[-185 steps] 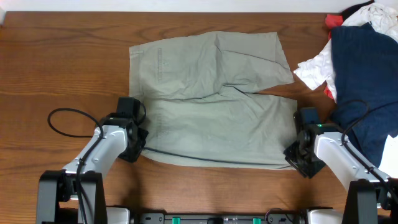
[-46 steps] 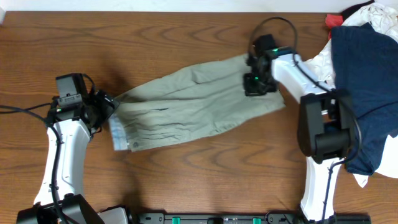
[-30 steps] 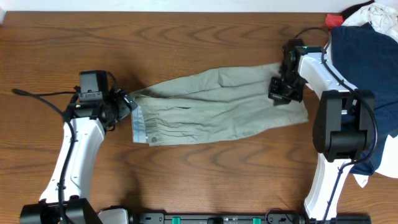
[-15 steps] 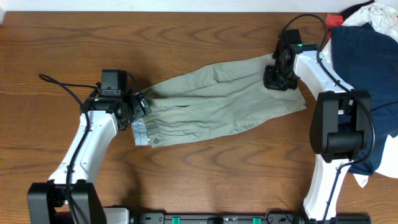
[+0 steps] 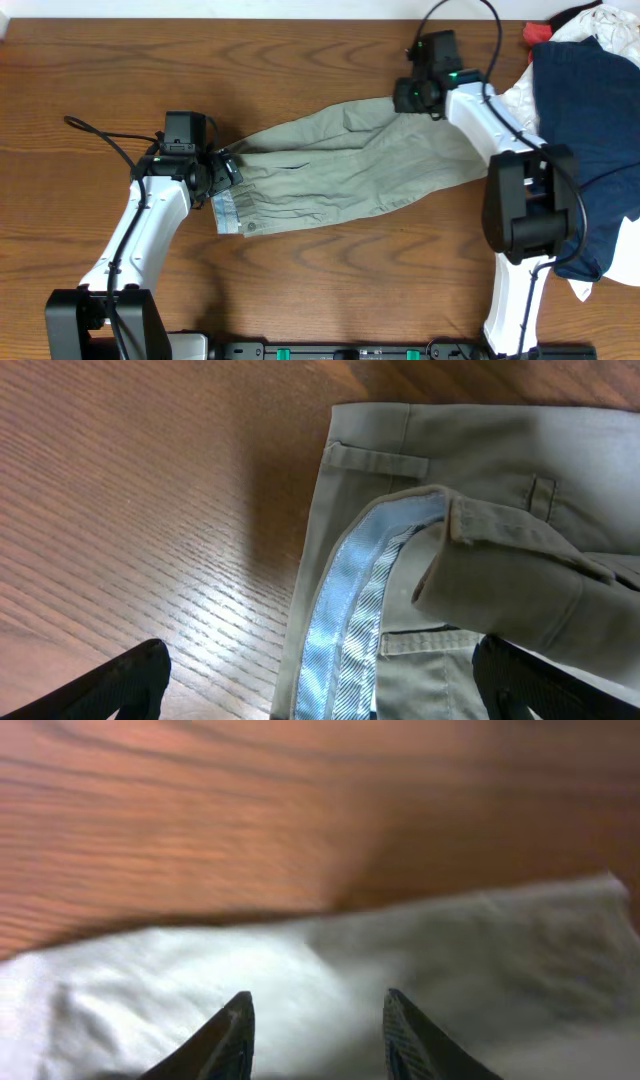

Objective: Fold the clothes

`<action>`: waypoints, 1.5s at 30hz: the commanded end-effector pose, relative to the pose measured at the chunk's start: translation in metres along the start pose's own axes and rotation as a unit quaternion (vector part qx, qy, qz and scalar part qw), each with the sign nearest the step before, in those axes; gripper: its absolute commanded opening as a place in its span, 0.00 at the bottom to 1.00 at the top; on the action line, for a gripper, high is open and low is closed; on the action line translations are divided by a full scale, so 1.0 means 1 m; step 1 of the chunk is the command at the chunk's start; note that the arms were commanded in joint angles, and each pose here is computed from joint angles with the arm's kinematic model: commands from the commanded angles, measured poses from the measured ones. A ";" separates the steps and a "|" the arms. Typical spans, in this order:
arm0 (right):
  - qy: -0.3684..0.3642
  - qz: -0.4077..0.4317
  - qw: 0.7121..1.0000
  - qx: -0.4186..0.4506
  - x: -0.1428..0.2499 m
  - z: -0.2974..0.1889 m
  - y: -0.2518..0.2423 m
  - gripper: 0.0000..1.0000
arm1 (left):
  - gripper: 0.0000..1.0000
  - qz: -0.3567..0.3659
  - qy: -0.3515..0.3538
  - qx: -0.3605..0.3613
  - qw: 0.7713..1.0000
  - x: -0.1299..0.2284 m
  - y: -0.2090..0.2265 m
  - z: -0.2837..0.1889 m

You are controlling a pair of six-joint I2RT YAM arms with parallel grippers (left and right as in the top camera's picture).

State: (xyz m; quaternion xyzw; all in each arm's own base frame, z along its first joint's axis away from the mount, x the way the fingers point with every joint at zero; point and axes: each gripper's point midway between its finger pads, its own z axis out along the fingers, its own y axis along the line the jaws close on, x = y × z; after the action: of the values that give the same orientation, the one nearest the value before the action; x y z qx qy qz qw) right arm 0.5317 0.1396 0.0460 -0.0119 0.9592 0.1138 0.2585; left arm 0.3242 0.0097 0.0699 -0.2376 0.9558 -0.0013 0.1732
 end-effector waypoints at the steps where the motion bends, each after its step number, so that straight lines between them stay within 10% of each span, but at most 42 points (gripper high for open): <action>1: -0.006 -0.014 1.000 0.021 -0.001 0.009 0.002 0.41 | 0.98 0.006 -0.005 -0.005 1.000 -0.004 0.000 -0.001; 17: -0.022 0.061 0.997 0.034 -0.037 -0.102 -0.026 0.92 | 0.98 0.005 -0.005 -0.005 1.000 -0.004 0.000 -0.001; 30: 0.114 0.070 0.990 0.051 0.035 -0.048 -0.021 0.92 | 0.98 0.005 -0.005 -0.006 1.000 -0.004 0.000 -0.001; 45: 0.075 0.243 0.956 0.148 0.029 -0.054 -0.082 0.98 | 0.98 -0.004 -0.007 -0.005 1.000 -0.005 0.000 -0.001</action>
State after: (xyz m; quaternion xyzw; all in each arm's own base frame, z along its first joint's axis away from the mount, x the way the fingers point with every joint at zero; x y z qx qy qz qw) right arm 0.4863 0.0545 0.0596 0.2144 0.9653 0.0343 0.1451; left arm 0.3245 0.0098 0.0700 -0.2382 0.9555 -0.0014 0.1738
